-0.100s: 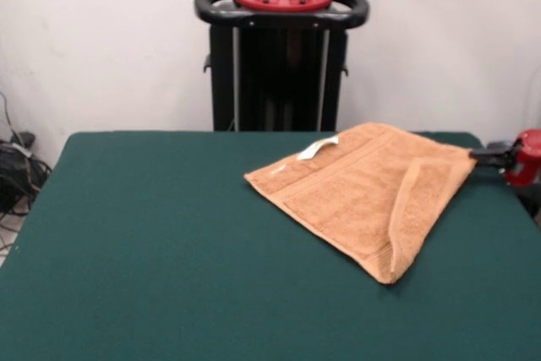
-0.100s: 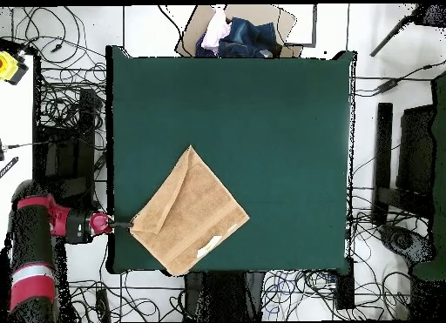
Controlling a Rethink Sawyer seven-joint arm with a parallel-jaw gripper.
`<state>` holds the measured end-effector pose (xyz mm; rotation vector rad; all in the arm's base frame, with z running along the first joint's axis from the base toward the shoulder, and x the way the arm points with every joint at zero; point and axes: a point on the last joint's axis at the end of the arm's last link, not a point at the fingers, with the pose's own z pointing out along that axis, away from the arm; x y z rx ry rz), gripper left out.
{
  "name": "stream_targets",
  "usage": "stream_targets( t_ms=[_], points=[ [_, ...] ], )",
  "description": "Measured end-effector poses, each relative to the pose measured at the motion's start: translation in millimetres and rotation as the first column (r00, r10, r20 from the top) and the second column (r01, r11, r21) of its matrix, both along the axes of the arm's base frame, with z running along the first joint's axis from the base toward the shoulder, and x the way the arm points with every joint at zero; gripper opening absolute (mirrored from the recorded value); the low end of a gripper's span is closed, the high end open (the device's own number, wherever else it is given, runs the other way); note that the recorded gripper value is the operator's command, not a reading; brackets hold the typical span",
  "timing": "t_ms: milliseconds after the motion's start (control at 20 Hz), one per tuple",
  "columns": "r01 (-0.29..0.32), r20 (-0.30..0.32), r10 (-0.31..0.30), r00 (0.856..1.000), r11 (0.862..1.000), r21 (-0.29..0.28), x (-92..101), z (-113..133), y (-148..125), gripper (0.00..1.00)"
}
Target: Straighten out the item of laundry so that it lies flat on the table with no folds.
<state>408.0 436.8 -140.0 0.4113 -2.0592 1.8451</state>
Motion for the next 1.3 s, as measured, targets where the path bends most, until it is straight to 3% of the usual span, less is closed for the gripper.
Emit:
stream_targets(
  t_ms=[650, 1000, 1150, 1300],
  points=[
    [-0.001, 0.000, 0.001, 1.000, 1.000, -0.001, -1.1, 0, 0, 1.00],
    [0.015, 0.009, -0.016, 1.000, 1.000, 0.023, 10.4, 29, -13, 1.00],
    [0.010, 0.041, -0.015, 0.999, 0.993, 0.118, 39.7, 62, -36, 1.00],
    [-0.001, 0.099, -0.025, 0.995, 0.967, 0.254, 84.1, 97, -69, 1.00]
  ],
)
